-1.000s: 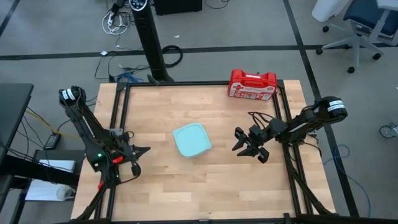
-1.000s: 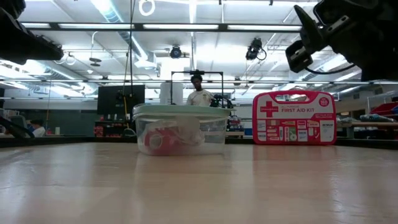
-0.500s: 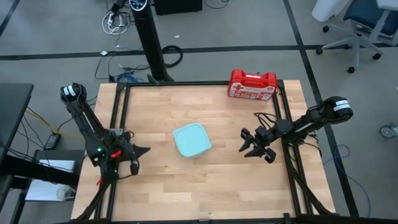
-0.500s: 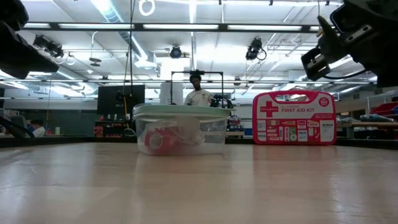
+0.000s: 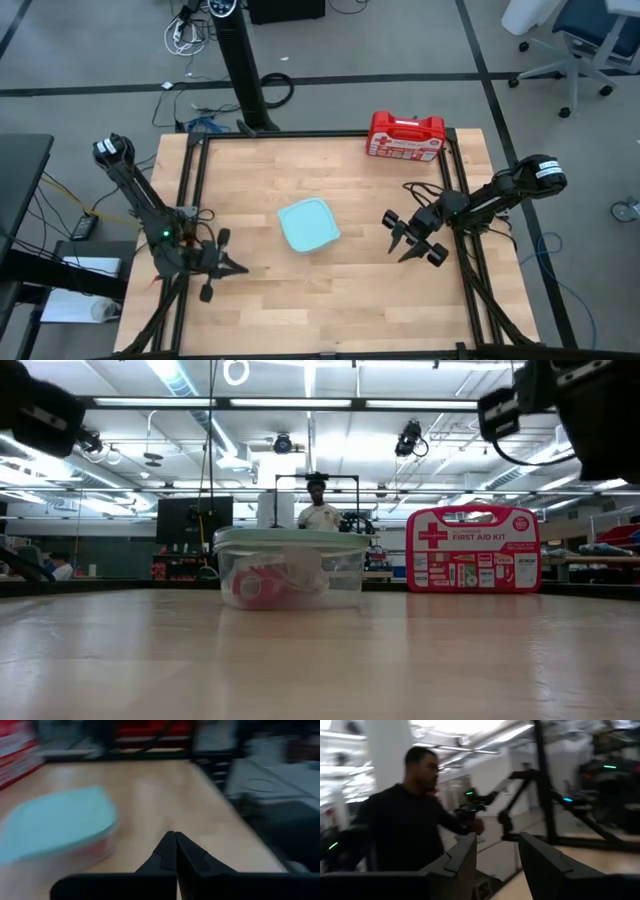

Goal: Roll bandage
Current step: Return to Home Position

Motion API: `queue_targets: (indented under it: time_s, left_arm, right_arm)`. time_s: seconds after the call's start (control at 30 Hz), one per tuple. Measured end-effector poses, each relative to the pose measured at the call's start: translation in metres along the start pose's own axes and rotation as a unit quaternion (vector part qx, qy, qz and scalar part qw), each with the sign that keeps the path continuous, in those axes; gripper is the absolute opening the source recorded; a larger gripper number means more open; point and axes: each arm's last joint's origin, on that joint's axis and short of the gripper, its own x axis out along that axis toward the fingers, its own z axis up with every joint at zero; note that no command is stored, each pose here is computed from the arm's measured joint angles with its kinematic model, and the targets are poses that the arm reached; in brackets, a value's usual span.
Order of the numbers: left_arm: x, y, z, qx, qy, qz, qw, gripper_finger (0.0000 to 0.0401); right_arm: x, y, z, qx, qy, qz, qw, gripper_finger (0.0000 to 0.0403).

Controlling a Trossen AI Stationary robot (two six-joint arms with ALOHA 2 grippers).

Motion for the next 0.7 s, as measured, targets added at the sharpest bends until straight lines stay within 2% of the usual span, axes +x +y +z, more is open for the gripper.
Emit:
queue_targets:
  time_s: [0.13,0.33,0.5,0.7]
  left_arm:
    - [0.007,0.001,0.007,0.029,-0.018,-0.088,0.996,0.0000]
    - [0.013,0.012,0.004,0.007,-0.042,-0.197,0.980,0.0000]
    - [0.010,0.031,-0.015,-0.028,-0.078,-0.242,0.967,0.0000]
    - [0.015,0.040,-0.019,-0.047,-0.056,-0.240,0.968,0.0000]
  right_arm:
    - [0.007,0.002,0.005,-0.023,0.007,0.058,0.998,0.0148]
    - [0.007,0.001,0.004,-0.021,0.013,0.063,0.998,0.0148]
    - [0.007,0.001,0.004,-0.020,0.013,0.062,0.998,0.0148]
    - [0.007,0.001,0.004,-0.021,0.012,0.062,0.998,0.0148]
